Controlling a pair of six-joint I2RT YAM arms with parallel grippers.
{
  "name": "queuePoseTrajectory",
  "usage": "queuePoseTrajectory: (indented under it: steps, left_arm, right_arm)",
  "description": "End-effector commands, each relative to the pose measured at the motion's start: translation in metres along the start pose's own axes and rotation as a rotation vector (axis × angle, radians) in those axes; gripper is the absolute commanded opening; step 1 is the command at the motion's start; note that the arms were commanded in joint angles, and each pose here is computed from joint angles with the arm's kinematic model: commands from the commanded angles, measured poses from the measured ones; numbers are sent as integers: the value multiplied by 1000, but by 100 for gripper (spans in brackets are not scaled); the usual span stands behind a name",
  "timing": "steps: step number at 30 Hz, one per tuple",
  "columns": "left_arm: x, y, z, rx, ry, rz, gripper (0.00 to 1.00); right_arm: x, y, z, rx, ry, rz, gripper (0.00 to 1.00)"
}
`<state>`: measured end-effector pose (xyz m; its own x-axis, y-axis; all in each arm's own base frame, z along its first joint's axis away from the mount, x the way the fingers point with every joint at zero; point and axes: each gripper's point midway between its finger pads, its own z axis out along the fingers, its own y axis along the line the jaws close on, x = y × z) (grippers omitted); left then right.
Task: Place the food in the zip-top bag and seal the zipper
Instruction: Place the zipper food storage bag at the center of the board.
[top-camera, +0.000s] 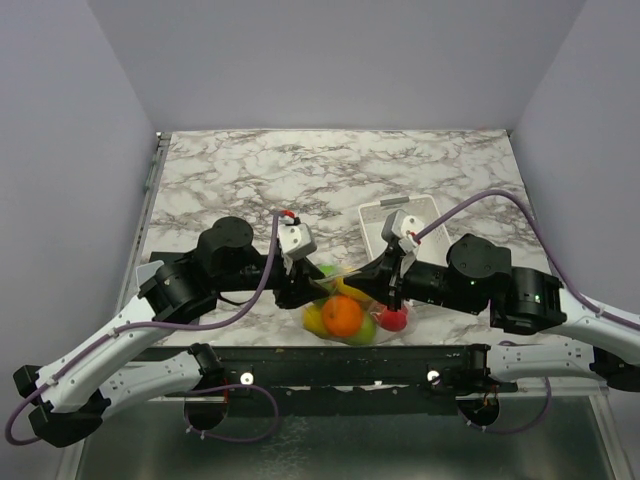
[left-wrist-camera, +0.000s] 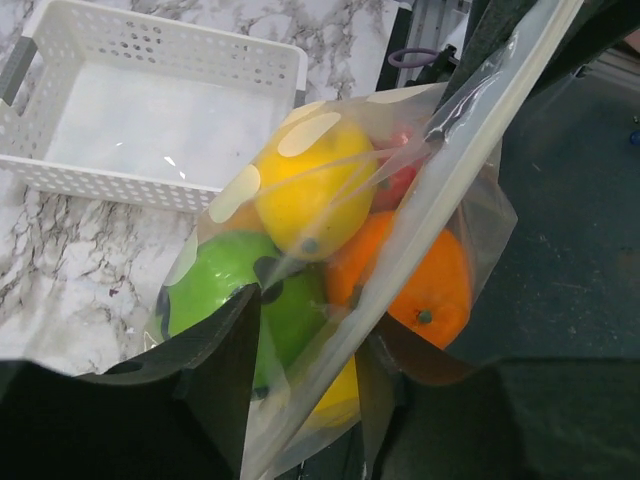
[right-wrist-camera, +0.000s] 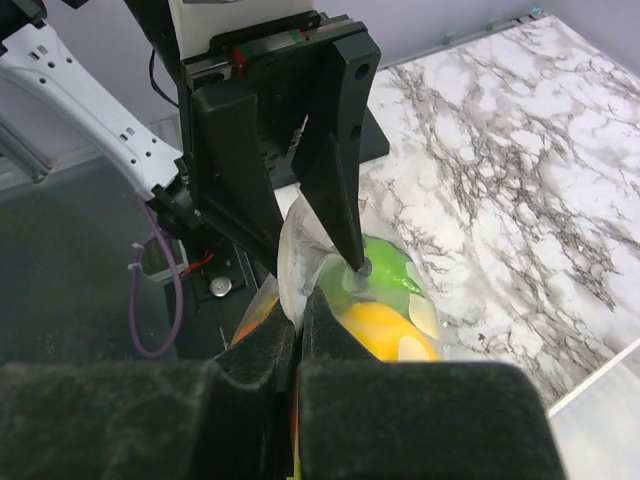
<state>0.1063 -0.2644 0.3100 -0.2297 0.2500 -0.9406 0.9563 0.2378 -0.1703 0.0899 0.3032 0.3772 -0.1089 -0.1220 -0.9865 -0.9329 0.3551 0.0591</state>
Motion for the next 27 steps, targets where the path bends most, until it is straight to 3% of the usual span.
queuePoseTrajectory:
  steps: [1,4,6,11,19,21,22,24,27]
  left_arm:
    - [5,-9,6,62,18,0,37]
    - [4,-9,6,70,16,3,22]
    - [3,-10,6,72,14,5,2]
    - [0,-8,6,57,3,7,0]
    - [-5,21,4,-113,-14,3,0]
    - [-6,33,4,-181,-14,-1,0]
    - [-7,38,4,-208,-14,-3,0]
    - [-8,50,3,-269,-15,-7,0]
    - [-10,68,1,-370,-21,-7,0]
  right_arm:
    - [-19,3,-1,-16,-88,24,1]
    - [-16,0,0,0,-86,27,1]
    - [-16,-1,-1,8,-87,31,1]
    - [-14,-4,-1,24,-84,42,1]
    - [-4,-30,-8,173,-49,66,3]
    - [0,-38,-10,224,-37,74,12]
    - [3,-42,-11,251,-31,79,24]
    - [6,-51,-15,298,-26,89,37]
    - [8,-57,-22,336,-33,93,50]
